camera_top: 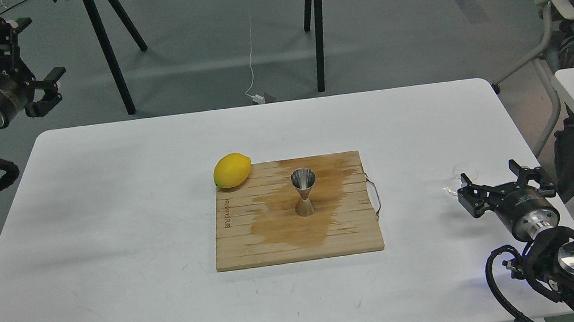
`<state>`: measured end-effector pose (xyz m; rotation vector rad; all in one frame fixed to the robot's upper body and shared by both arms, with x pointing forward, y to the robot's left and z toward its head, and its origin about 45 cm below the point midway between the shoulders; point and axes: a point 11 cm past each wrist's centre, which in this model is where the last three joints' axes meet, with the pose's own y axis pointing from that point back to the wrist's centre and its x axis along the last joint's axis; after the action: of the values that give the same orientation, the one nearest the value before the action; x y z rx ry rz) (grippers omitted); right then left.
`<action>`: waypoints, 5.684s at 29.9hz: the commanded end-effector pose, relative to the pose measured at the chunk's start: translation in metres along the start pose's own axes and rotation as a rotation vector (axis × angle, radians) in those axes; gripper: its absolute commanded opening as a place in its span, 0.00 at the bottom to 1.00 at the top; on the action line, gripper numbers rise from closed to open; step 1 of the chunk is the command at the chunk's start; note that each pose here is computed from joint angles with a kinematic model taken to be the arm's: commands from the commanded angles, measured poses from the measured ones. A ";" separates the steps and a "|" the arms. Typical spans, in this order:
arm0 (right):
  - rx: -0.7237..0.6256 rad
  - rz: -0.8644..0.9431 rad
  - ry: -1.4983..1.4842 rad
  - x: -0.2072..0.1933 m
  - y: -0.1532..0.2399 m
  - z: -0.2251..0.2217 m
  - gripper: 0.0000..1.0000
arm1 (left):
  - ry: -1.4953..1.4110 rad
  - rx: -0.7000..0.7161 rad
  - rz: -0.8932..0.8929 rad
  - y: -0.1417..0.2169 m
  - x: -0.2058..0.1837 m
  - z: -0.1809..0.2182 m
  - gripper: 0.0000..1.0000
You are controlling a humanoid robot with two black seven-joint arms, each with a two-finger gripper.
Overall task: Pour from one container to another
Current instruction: 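Lower the right gripper to the small clear glass cup, then close the right gripper on the glass cup and lift it, then carry the glass cup with the right gripper above the jigger, then tilt the glass cup with the right gripper to pour into the jigger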
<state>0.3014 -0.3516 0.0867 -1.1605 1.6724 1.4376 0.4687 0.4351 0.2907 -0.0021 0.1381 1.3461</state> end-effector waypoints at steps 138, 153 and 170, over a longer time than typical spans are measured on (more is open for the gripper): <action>-0.463 -0.361 0.902 -0.163 -0.019 0.186 0.02 | -0.027 -0.068 0.063 0.016 0.031 0.044 1.00; -0.499 -0.391 1.044 -0.160 -0.016 0.197 0.02 | -0.027 -0.071 0.064 0.017 0.032 0.045 1.00; -0.511 -0.450 1.216 -0.166 -0.015 0.203 0.02 | -0.031 -0.075 0.065 0.017 0.032 0.048 1.00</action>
<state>0.3654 -0.1167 0.1861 -2.8405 1.4982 0.9036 0.4643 0.4734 0.3362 -0.0417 0.0632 1.4143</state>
